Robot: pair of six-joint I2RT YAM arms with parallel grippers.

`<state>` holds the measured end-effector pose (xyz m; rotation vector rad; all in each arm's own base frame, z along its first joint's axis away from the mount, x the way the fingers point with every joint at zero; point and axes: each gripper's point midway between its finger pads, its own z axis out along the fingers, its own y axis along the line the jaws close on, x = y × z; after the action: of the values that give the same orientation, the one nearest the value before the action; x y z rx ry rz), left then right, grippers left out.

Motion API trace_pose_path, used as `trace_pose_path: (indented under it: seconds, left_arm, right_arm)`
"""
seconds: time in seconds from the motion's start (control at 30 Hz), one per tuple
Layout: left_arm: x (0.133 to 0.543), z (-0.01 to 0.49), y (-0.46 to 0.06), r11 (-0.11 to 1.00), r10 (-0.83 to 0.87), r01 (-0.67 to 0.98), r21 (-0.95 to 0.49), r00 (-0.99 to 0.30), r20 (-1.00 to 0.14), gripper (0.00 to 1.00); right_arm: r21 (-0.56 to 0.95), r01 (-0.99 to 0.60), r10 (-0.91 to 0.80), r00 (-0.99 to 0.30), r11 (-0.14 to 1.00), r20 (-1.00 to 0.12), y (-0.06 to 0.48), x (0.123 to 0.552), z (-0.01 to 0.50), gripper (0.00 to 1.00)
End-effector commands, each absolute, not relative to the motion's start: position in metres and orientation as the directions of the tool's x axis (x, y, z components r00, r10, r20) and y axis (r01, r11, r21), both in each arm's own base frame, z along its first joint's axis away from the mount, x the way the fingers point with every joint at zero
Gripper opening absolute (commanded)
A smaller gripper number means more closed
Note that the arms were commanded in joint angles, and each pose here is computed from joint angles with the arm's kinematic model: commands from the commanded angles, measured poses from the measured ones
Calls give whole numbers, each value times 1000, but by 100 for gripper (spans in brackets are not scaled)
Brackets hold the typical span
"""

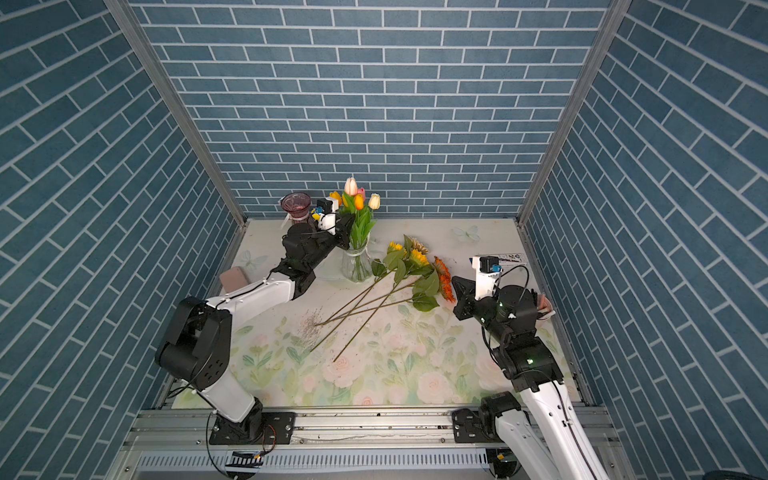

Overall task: Arrange the flowers in different vases according to their variety
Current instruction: Insert the flower into the vase, then pick up the flower at the center of the board.

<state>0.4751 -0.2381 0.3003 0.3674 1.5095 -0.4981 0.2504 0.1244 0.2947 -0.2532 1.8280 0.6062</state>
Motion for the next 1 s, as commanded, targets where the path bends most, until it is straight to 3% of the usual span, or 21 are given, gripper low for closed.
trace_pose_path:
  seconds: [0.0, 0.17, 0.3, 0.53, 0.77, 0.97]
  left_arm:
    - [474, 299, -235, 846, -79, 527, -84, -31, -996, 22]
    - [469, 297, -235, 842, -79, 530, -97, -58, -995, 28]
    - [455, 294, -230, 841, -64, 531, -105, -94, -993, 41]
    - [396, 296, -210, 845, -51, 524, -110, -127, -991, 45]
    - [320, 299, -245, 771, 207, 634, 66, -152, -966, 48]
    - [282, 238, -303, 618, 456, 777, 120, -230, -860, 49]
  right_arm:
    - [251, -476, 108, -308, 843, -945, 125, 250, 299, 0]
    - [252, -474, 109, -308, 844, -945, 124, 247, 299, 0]
    - [253, -474, 110, -309, 844, -945, 123, 245, 299, 0]
    - [284, -466, 110, -365, 838, -924, 127, 248, 288, 0]
    - [360, -410, 75, -567, 838, -820, 135, 255, 249, 0]
    - [398, -361, 42, -694, 843, -719, 137, 250, 211, 0]
